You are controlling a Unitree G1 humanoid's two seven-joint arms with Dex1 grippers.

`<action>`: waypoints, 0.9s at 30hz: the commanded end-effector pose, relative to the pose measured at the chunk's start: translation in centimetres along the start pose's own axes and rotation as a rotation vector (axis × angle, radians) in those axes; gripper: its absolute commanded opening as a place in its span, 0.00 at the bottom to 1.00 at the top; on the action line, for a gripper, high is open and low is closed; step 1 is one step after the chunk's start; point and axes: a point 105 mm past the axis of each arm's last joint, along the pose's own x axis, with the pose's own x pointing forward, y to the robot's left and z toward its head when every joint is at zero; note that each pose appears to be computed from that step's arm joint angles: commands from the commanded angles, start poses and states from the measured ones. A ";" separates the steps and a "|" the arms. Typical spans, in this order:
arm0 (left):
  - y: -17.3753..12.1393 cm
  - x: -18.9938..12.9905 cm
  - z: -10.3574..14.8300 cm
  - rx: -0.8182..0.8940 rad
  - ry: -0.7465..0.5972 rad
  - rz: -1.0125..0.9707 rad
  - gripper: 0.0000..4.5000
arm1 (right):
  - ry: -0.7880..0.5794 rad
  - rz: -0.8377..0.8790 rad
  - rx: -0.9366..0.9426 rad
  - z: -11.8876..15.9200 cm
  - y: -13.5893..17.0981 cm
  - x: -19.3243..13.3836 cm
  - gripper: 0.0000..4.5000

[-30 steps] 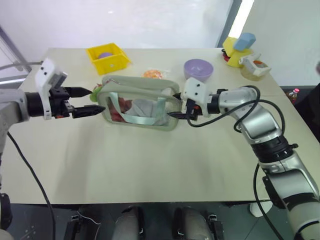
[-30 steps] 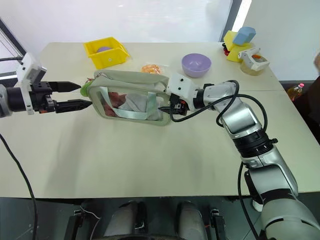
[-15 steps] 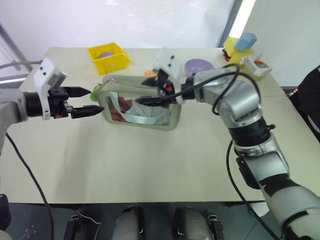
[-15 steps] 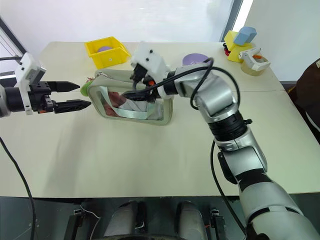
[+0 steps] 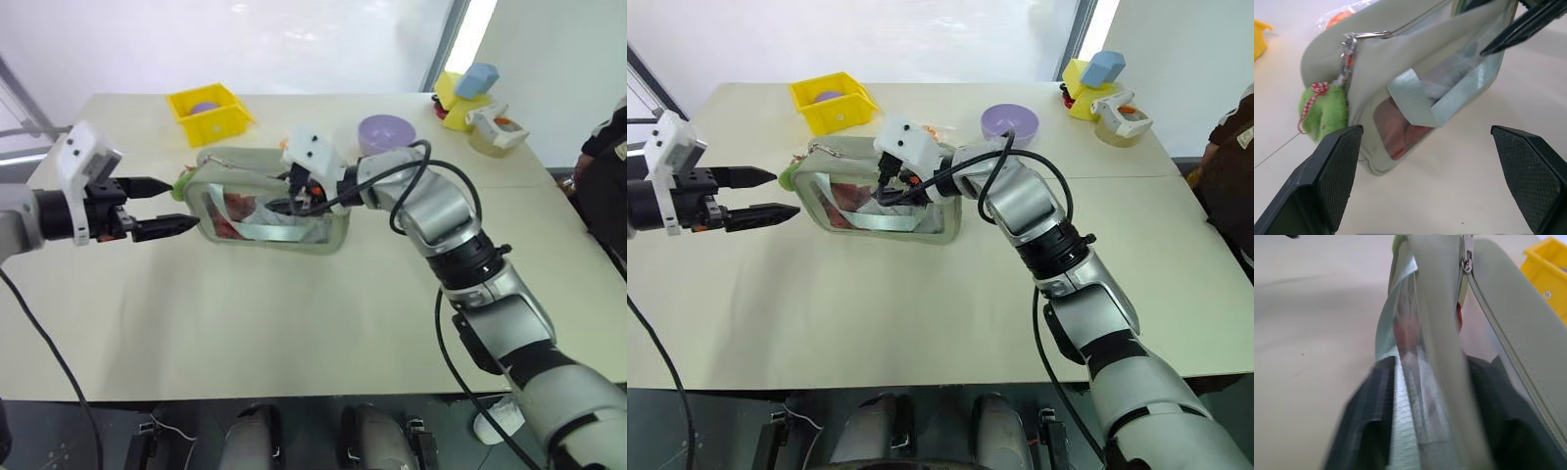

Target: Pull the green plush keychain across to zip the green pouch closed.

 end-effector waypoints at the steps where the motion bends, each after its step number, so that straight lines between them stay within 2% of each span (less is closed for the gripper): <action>1: 0.9 -1.8 1.5 0.069 -0.022 0.065 1.00 | -0.059 0.034 -0.117 1.5 0.6 -0.4 0.00; 4: 2.2 -3.1 1.8 0.061 -0.024 0.115 1.00 | -0.034 0.043 -0.163 0.7 0.5 -0.6 0.00; 9: 2.1 -3.4 1.7 0.074 -0.016 0.108 1.00 | -0.005 0.065 -0.114 0.4 0.7 -1.6 0.00; 16: 1.8 -3.3 1.5 0.077 -0.020 0.106 1.00 | 0.021 0.047 0.050 1.7 1.5 -3.0 0.00; 19: 1.8 -3.1 1.6 0.081 -0.026 0.099 1.00 | 0.025 0.043 0.058 2.3 1.8 -3.3 0.00; 27: 1.6 -2.1 1.5 0.083 -0.036 0.076 1.00 | 0.014 0.057 0.069 0.8 2.8 -2.0 0.00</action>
